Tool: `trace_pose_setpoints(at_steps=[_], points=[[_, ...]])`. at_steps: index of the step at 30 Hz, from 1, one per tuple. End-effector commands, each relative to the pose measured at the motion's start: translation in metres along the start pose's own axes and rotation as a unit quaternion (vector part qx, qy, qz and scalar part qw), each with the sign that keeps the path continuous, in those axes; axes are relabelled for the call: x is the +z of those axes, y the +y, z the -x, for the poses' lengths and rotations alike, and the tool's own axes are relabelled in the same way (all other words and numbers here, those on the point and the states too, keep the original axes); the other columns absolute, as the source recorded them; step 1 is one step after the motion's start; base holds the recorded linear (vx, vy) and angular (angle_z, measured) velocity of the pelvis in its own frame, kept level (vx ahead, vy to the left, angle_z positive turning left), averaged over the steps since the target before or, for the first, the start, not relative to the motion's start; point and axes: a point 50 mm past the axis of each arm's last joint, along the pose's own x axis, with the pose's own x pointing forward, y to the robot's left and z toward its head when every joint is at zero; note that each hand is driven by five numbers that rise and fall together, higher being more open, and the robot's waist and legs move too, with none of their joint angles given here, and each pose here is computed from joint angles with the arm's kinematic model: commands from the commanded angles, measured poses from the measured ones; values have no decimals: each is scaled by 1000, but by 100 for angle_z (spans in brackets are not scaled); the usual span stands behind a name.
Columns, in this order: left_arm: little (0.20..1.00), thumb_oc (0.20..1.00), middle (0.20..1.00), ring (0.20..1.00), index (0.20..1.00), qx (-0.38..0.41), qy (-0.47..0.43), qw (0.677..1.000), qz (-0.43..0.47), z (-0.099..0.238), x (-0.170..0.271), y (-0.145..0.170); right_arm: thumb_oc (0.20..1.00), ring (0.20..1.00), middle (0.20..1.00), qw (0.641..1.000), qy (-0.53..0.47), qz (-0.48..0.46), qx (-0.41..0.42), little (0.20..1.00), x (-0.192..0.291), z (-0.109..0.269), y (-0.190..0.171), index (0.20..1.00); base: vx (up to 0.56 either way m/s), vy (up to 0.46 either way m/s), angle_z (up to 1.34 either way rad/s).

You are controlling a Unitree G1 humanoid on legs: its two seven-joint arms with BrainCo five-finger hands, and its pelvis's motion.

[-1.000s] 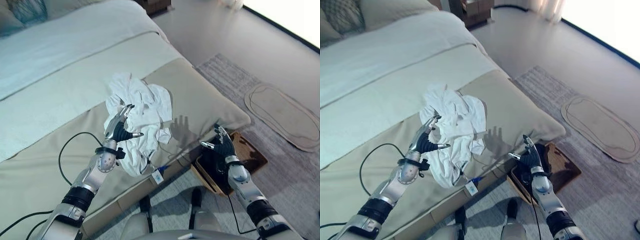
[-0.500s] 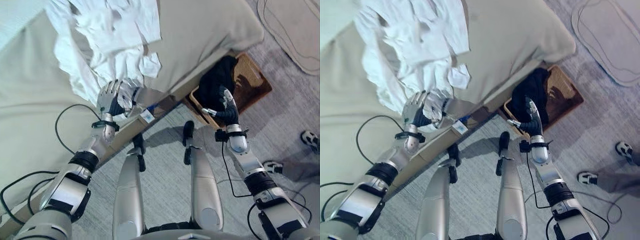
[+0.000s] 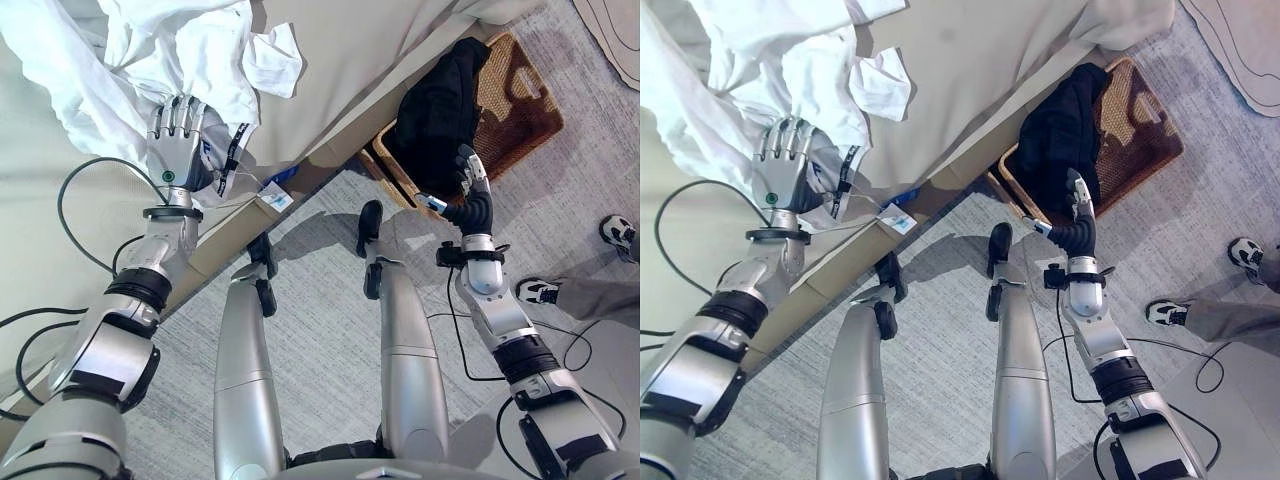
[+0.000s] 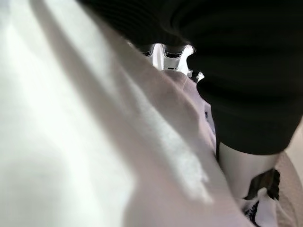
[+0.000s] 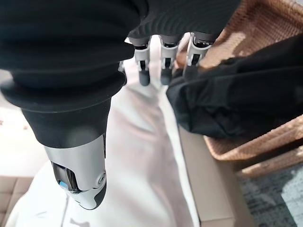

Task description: Pick up clothes into the bucket

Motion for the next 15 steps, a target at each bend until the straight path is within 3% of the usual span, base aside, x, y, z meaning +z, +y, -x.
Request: trace_pose_setpoints(at_steps=[1,7,8,9,15], points=[[1000,1000,1000,1000,1000,-95,67,989,-89,20,-43,-18,1000,1000,1000,999,-31,-20,-18,1000,7,12,-16,1000,0,0,0],[1000,1000,1000,1000,1000,-158,82,978,-106,29,-52,-27,1000,1000,1000,1000,-22,-15,-8,1000,4,12,-16,1000,1,4,-1],[363,363,363,363,363,-178,86,975,-103,32,-53,-31,1000,1000,1000,1000,-19,-18,-5,1000,4,12,-14,1000,0,0,0],[200,200,200,200,200,-178,86,975,-103,32,-53,-31,1000,1000,1000,1000,-19,-18,-5,1000,4,12,-15,1000,0,0,0],[200,200,200,200,200,-211,92,970,-83,40,-51,-39,1000,1000,1000,1000,-16,-24,5,1000,3,9,-9,1000,0,0,0]])
